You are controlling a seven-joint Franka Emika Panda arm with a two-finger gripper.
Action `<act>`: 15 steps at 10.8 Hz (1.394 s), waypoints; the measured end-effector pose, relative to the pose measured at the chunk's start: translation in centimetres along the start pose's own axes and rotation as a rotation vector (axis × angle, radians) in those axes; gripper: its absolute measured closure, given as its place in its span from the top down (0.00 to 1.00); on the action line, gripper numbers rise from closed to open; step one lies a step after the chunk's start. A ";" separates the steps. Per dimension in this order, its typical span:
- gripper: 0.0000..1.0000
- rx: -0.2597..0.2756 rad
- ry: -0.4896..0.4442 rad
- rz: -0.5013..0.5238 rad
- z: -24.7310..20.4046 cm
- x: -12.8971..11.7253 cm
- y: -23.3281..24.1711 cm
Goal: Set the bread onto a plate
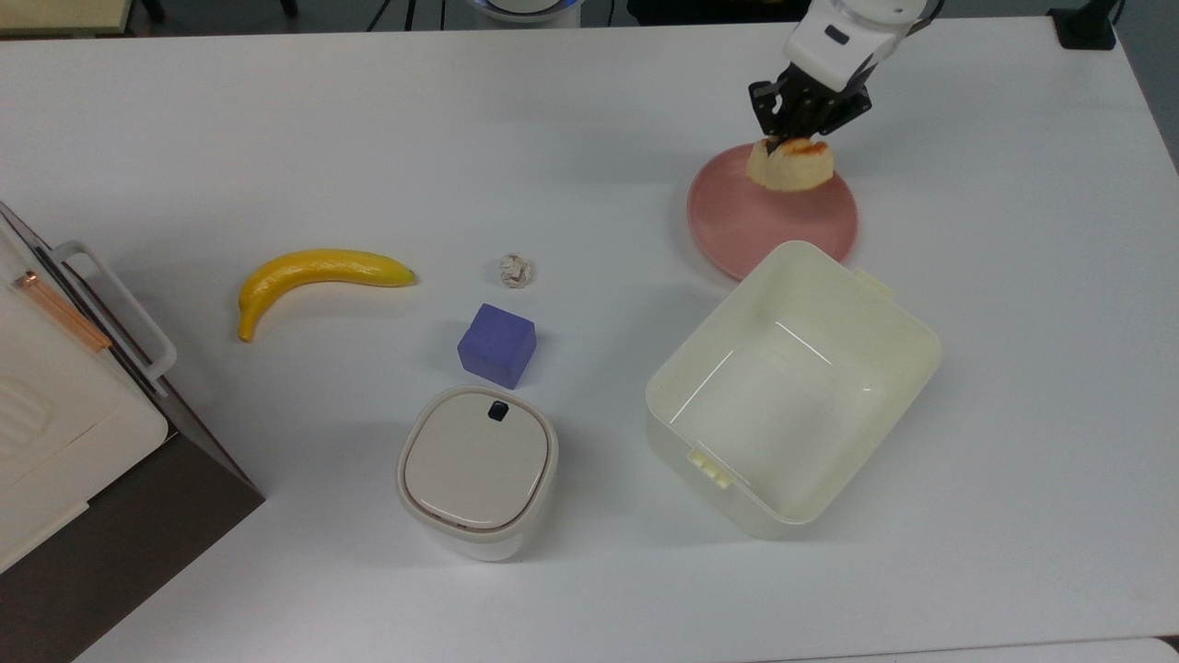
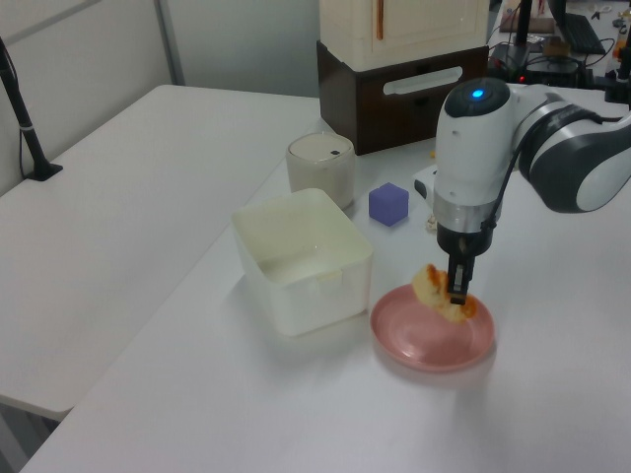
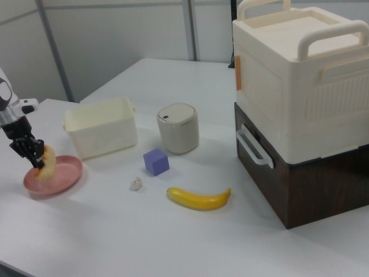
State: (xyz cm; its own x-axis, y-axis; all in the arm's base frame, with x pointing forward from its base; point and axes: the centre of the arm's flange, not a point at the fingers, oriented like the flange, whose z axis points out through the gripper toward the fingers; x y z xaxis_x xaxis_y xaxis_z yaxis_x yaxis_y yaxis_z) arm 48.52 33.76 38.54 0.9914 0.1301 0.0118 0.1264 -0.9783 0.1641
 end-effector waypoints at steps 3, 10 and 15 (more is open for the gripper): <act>0.64 0.006 0.017 0.026 -0.7 1.5 1.1; 1.00 -0.077 -0.079 0.029 -6.5 6.4 22.5; 1.00 0.072 0.040 0.258 -15.5 6.9 39.2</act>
State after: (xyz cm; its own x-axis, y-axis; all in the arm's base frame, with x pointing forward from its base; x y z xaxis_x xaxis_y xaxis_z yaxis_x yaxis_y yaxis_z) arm 59.79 -1.24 60.34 0.9892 -0.1203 0.0835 -0.1270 -0.9887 0.0798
